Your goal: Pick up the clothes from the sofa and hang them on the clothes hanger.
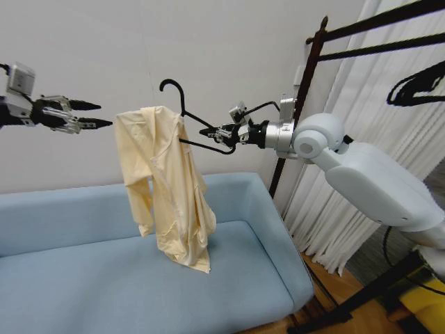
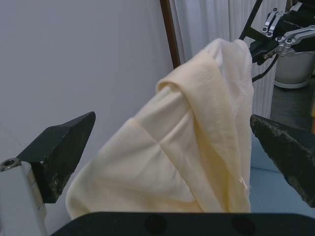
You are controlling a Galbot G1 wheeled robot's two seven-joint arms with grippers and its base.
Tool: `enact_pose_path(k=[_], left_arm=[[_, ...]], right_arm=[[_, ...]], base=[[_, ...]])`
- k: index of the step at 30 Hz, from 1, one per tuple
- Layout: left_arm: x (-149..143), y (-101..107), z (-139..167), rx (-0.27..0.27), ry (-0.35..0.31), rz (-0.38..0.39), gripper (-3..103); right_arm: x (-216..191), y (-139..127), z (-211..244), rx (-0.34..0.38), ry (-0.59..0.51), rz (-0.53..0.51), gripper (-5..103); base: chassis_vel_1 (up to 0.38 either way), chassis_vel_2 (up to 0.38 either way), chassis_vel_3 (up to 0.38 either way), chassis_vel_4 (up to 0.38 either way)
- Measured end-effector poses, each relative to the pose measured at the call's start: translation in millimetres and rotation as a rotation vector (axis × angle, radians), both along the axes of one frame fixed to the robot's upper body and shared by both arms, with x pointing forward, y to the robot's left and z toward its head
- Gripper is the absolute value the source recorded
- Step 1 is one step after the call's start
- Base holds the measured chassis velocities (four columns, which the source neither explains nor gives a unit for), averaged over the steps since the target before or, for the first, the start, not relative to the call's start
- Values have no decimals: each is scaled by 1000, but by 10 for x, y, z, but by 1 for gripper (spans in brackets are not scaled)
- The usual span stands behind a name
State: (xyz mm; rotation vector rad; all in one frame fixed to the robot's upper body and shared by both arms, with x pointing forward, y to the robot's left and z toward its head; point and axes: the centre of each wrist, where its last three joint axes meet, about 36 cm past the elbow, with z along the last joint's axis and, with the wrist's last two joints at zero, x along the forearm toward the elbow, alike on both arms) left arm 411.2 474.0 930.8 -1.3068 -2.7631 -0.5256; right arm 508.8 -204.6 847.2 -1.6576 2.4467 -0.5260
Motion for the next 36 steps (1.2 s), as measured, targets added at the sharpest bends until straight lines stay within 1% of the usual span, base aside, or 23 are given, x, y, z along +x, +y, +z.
enact_pose_path(k=[3, 7, 8, 12, 17, 22, 27, 29, 31, 33, 36], left_arm=[[-13, -78, 41, 12, 5, -7, 100], [-33, -225, 83, -2, 13, -2, 100], [-33, -225, 83, -2, 13, -2, 100], [-44, -331, 95, 23, 38, -40, 100], [-48, -354, 82, 39, 52, -63, 100], [-38, -326, 37, 89, 90, -122, 100], [-22, -306, -1, 103, 102, -133, 102], [-10, -285, -23, 107, 107, -135, 95], [-3, -271, -44, 106, 113, -147, 85], [-1, -271, -55, 105, 114, -152, 85], [0, -282, -96, 96, 116, -164, 69]], right_arm=[[-67, 3, -8, -10, 0, 15, 2], [-207, 57, -18, -12, -6, 44, 2], [-207, 57, -18, -12, -6, 44, 2], [-272, 87, 46, -6, 0, 51, 2], [-259, 72, 94, 2, 18, 48, 2], [-268, 71, 147, -1, 25, 51, 2], [-292, 86, 168, -3, 22, 58, 2], [-311, 94, 187, -5, 22, 63, 2], [-323, 99, 212, -8, 18, 64, 2], [-329, 104, 227, -9, 17, 66, 2], [-355, 139, 256, -16, 14, 77, 2]], base=[[0, 0, 0, 0], [0, 0, 0, 0], [0, 0, 0, 0], [0, 0, 0, 0], [0, 0, 0, 0], [0, 0, 0, 0], [0, 0, 0, 0], [0, 0, 0, 0], [0, 0, 0, 0], [0, 0, 0, 0], [0, 0, 0, 0]])
